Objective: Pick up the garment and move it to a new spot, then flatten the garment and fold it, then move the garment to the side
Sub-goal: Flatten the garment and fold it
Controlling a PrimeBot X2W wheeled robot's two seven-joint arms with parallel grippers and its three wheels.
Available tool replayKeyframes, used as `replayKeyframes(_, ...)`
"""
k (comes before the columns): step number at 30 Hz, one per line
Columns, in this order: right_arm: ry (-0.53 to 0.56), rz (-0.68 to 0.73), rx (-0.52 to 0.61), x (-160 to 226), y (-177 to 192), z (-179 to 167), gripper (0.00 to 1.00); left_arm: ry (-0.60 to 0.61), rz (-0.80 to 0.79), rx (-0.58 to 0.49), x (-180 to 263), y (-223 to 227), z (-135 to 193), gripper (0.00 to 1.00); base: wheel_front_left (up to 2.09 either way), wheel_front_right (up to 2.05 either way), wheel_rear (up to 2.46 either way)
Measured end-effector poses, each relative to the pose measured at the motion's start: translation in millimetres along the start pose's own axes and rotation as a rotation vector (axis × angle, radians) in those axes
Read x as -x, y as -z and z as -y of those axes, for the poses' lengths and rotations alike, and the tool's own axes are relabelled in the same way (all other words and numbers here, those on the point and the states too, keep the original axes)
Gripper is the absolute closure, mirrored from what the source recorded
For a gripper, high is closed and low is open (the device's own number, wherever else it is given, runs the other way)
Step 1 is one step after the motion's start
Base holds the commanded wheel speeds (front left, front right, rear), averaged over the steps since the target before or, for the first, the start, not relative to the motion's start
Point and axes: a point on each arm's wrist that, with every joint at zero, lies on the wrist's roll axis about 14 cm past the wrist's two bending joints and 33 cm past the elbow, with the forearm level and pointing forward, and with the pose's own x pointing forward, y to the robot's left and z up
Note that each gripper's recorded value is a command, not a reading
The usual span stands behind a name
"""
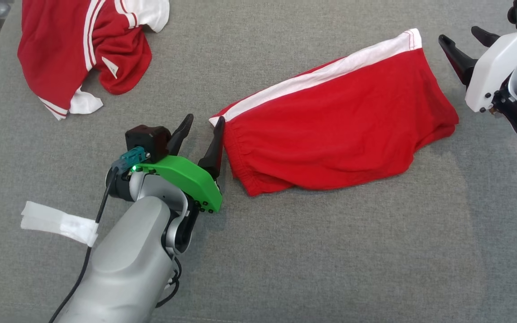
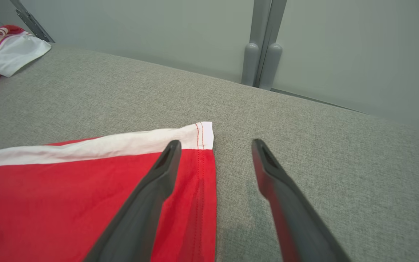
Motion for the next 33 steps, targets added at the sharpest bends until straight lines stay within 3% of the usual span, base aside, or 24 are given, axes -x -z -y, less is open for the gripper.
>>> replayKeyframes(6, 0.023, 0.057, -0.052, 13, -10, 6, 0.0, 0.023, 0.058, -0.011, 2, -16, 10, 0.0, 0.0, 0.0, 0.0)
replayKeyframes(14, 0.051, -0.035, -0.218, 37, 44, 1, 0.0, 0.071, 0.115, 0.0, 15, -30, 29, 0.0, 0.0, 0.0, 0.0)
replayKeyframes(19, 0.048, -0.05, -0.273, 43, 55, -6, 0.0, 0.083, 0.152, 0.014, 26, -38, 36, 0.0, 0.0, 0.0, 0.0)
replayKeyframes(33, 0.043, -0.16, -0.36, 31, 86, -18, 0.0, -0.024, 0.184, 0.035, 55, -37, 3, 0.0, 0.0, 0.0, 0.0)
